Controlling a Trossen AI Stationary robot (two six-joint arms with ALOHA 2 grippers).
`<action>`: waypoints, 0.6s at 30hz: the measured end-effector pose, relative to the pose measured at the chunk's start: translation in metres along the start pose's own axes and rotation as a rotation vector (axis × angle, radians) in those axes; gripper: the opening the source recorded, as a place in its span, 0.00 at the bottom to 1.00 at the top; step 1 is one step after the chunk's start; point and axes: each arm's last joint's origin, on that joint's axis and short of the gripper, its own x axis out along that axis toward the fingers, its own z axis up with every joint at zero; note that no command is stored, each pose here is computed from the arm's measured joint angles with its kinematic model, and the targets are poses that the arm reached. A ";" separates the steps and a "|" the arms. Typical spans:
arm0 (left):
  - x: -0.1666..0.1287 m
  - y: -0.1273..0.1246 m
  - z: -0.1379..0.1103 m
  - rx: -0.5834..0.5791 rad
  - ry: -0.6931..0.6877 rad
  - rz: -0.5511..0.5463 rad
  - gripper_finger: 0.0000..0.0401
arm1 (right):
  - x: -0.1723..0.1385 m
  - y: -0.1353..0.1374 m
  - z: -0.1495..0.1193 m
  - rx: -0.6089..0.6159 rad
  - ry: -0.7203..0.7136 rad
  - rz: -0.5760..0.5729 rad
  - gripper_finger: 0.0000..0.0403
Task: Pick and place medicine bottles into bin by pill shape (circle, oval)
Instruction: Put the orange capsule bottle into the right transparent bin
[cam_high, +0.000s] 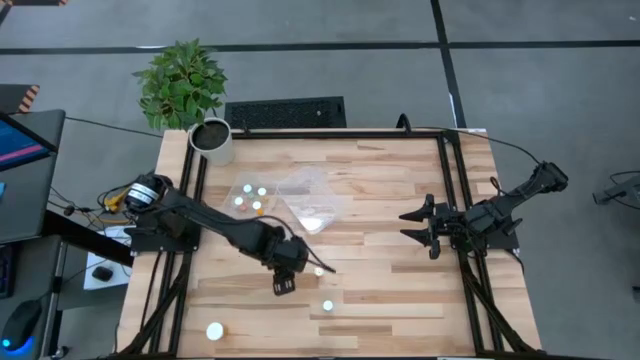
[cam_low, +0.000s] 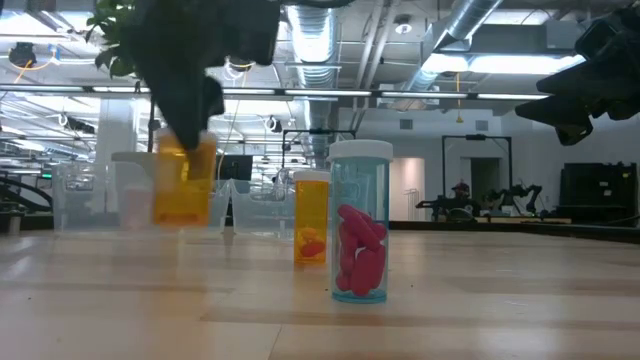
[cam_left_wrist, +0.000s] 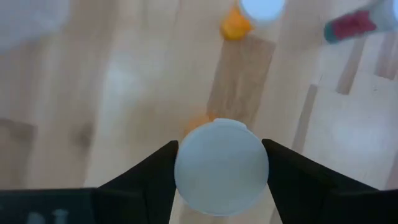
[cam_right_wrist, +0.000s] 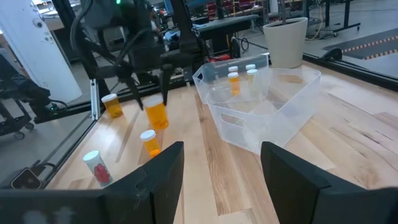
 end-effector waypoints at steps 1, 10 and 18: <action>-0.004 0.003 0.004 0.007 0.001 0.007 0.50 | 0.000 0.000 0.000 0.000 0.000 0.000 0.56; -0.062 0.041 0.053 0.129 -0.081 0.171 0.57 | 0.000 0.000 0.000 -0.003 0.000 0.000 0.56; -0.095 0.109 0.091 0.123 -0.177 0.233 0.55 | 0.000 0.000 0.000 -0.003 0.000 0.000 0.56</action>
